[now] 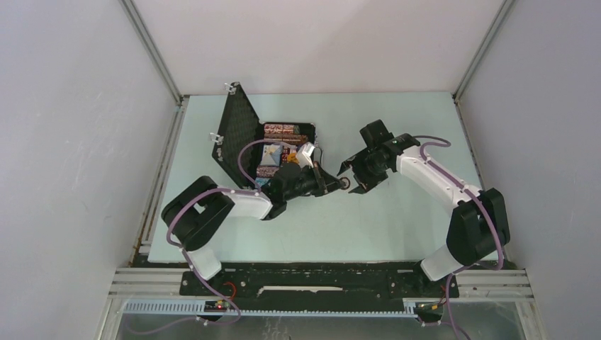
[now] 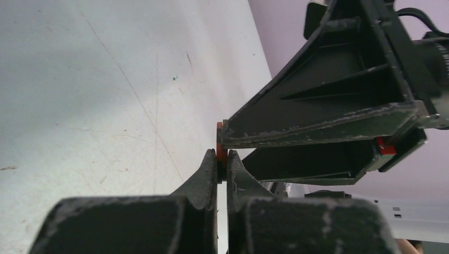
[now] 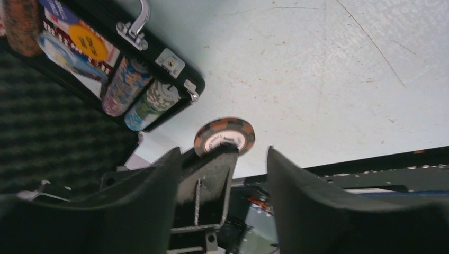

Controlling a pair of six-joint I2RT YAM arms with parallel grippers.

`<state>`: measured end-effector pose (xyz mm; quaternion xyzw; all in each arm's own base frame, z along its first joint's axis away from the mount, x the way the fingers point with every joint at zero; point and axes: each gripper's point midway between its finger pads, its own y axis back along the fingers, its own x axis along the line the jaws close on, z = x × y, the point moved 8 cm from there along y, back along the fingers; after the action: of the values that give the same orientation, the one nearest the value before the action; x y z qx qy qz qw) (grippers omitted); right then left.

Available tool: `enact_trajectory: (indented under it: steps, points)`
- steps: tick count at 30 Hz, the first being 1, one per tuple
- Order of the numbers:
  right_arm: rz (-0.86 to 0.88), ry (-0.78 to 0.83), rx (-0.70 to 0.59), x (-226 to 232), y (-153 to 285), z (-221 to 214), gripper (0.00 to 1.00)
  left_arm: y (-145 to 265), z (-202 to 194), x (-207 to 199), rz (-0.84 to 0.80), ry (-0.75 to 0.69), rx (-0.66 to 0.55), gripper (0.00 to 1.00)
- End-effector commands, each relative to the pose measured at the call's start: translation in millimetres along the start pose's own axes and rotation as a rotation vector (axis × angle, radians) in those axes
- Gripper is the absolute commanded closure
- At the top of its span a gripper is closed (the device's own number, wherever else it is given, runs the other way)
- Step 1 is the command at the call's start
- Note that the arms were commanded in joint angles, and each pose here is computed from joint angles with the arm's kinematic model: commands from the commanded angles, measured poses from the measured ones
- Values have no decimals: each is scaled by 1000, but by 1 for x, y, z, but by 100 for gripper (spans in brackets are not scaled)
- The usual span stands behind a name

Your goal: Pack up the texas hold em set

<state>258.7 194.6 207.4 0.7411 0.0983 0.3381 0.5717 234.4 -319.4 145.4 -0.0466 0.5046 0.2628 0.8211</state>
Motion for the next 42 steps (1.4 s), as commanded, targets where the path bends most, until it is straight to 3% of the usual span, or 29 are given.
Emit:
enact_trajectory:
  steps: [1, 5, 9, 12, 16, 19, 24, 30, 35, 42]
  points:
    - [62, 17, -48, 2, 16, -2, 21, 3, 19, -22, 11, -119, -45, 100]
    - [125, 43, -116, 12, 16, 15, 4, 6, 27, -19, 93, -200, -12, 100]
    - [289, 128, -297, 35, 26, 54, 1, 13, 47, -3, 281, -281, -6, 100]
    - [448, 309, -454, 60, 33, 79, 2, 14, 68, 6, 448, -341, -15, 100]
    - [781, 583, -569, 95, 44, 91, 1, 5, 93, 11, 575, -397, -43, 100]
    - [844, 751, -613, 104, 40, 101, 0, -7, 110, 19, 688, -485, -44, 100]
    - [808, 971, -598, 95, 18, 112, 0, -33, 139, 23, 804, -583, -55, 100]
    - [830, 991, -578, 85, 7, 123, 0, -40, 160, 40, 901, -599, -76, 100]
    - [810, 918, -547, 81, -6, 137, 0, -48, 175, 59, 896, -516, -48, 100]
    - [816, 829, -500, 76, -18, 153, 1, -57, 187, 70, 919, -533, -48, 100]
